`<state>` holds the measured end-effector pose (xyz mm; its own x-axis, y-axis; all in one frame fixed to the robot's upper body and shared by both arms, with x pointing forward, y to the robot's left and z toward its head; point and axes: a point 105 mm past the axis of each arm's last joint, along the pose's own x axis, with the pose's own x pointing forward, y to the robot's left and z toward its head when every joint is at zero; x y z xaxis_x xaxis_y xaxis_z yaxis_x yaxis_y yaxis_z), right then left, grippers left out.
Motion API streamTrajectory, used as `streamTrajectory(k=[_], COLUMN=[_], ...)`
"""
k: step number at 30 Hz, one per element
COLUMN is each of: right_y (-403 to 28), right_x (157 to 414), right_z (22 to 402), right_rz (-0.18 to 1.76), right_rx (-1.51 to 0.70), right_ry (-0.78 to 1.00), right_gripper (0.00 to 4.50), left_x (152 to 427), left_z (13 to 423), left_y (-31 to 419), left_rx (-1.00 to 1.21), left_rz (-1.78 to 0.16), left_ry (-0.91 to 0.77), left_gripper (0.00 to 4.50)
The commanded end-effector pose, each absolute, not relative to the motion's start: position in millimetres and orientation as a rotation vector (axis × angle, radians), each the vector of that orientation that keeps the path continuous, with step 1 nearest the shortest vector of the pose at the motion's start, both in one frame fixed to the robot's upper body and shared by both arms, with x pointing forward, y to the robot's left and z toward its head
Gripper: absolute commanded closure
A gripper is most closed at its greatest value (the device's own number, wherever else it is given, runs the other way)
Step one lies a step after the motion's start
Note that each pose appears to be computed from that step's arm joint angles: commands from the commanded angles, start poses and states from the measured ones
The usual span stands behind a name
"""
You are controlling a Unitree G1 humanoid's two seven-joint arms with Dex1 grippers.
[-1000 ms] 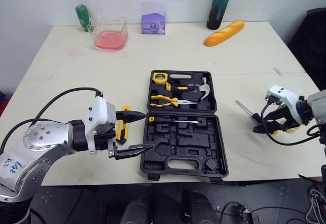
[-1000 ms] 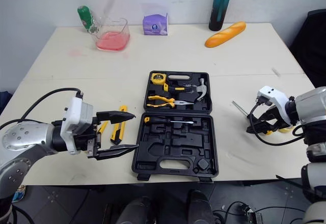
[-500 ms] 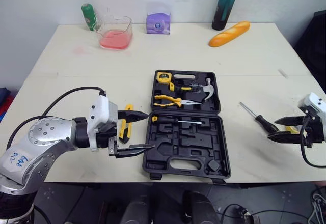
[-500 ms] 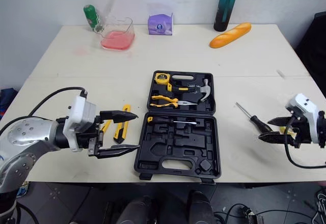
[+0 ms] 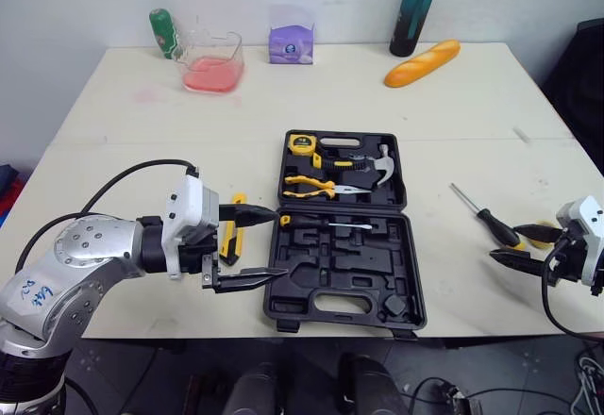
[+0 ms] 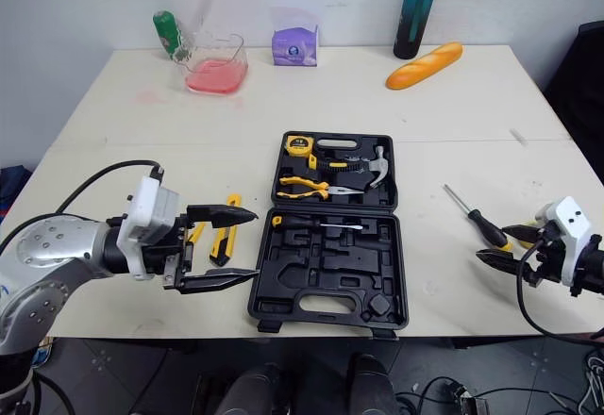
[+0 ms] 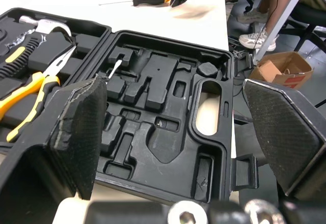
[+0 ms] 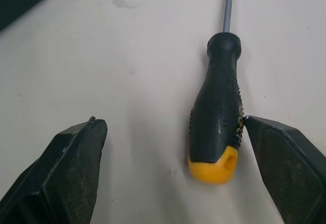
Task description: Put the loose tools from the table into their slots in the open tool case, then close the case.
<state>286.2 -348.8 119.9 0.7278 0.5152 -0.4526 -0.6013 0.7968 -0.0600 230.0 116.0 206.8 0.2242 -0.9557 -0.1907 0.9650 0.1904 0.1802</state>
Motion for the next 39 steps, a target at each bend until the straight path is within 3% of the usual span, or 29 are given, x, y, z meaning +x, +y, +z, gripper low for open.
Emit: streamTrajectory(k=[1,9,22,25,30,31,35,39], right_y=[-349,-353,-367,-369,-369,-368,-364,-358], right_x=[296,307,289,289,295,296,296,299], right_z=[126,122,114,107,108,107,105,134], right_rz=[0.606,0.547,0.491,0.486,0.476,0.476,0.489,0.516], right_rx=[-0.213,-0.183,-0.164,-0.164,-0.152,-0.151,-0.154,-0.203], right_ry=[0.407,0.408,0.412,0.409,0.356,0.352,0.333,0.213], right_gripper=[0.05,0.05,0.05,0.84,3.36,3.65,3.65,3.65], left_x=[223,222,220,222,224,224,224,224], left_z=[214,215,217,219,220,220,220,218], left_y=[109,108,110,109,108,108,108,112], left_rx=[0.318,0.318,0.325,0.329,0.336,0.337,0.339,0.347], left_rz=[-1.382,-1.380,-1.379,-1.389,-1.405,-1.406,-1.410,-1.396], left_ry=[-0.001,0.002,-0.008,-0.017,-0.029,-0.032,-0.033,-0.037], left_gripper=[0.00,0.00,0.00,0.00,0.00,0.00,0.00,0.00])
